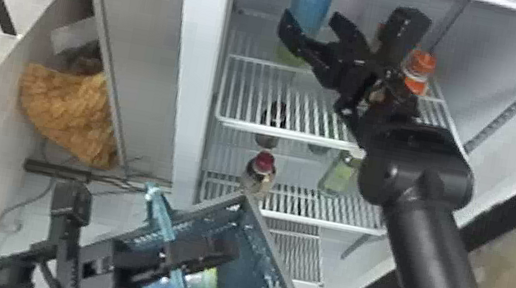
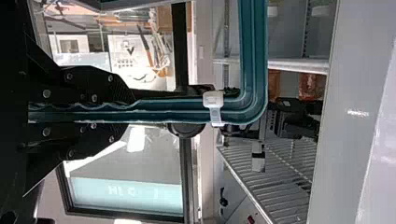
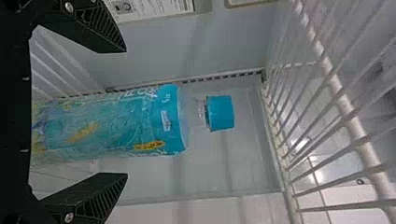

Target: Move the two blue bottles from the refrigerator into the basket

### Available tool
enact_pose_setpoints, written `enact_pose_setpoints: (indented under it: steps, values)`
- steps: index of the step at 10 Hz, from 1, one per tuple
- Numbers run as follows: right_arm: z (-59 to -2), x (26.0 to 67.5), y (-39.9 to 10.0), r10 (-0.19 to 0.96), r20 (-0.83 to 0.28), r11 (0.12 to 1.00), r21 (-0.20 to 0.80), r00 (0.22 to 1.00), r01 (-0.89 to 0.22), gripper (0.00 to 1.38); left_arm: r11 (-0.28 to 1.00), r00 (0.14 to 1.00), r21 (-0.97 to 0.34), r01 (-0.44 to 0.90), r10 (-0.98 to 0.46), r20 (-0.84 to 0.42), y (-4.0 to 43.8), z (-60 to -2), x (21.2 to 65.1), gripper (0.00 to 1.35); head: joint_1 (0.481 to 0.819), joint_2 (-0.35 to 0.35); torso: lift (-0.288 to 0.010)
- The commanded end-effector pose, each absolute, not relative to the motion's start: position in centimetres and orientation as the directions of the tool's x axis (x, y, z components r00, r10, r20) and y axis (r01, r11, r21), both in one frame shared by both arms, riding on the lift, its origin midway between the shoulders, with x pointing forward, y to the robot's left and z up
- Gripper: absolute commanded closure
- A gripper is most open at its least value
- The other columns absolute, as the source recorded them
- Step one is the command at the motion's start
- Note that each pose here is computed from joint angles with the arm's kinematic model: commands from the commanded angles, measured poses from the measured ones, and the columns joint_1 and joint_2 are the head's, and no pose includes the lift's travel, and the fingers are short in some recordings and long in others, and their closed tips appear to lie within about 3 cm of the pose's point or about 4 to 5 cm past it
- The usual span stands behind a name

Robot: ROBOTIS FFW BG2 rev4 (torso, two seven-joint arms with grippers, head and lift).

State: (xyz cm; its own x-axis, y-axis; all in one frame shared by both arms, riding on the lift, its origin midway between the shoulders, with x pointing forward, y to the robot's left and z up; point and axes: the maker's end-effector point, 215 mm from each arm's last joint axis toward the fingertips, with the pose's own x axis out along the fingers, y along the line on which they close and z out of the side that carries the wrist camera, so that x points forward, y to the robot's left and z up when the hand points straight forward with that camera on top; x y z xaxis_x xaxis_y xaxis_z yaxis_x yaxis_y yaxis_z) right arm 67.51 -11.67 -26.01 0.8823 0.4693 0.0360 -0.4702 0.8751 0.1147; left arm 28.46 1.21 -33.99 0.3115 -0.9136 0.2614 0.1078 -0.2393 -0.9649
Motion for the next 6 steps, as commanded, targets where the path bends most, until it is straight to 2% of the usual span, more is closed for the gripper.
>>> enact_pose_setpoints:
  steps: [1,4,6]
  values:
    - [-26.1,68.2,-11.2,0.473,0.026,0.874,0.113,0.881,-0.473,0.09,-0.237,0.308,-0.965,0.113,-0.915,0.261,1.2,-33.9,28.6,1.2,0.695,-0.122,-0.01]
    - [-26.9,69.4,-11.4,0.453,-0.006,0.887,0.099,0.891,-0.451,0.1,-0.236,0.308,-0.965,0.111,-0.915,0.259,1.3,-34.0,28.6,1.2,0.695,-0.115,-0.01]
    - [-26.7,70.7,-11.7,0.444,-0.029,0.895,0.076,0.896,-0.44,0.2,-0.237,0.307,-0.965,0.11,-0.916,0.26,1.2,-34.0,28.6,1.2,0.695,-0.117,-0.01]
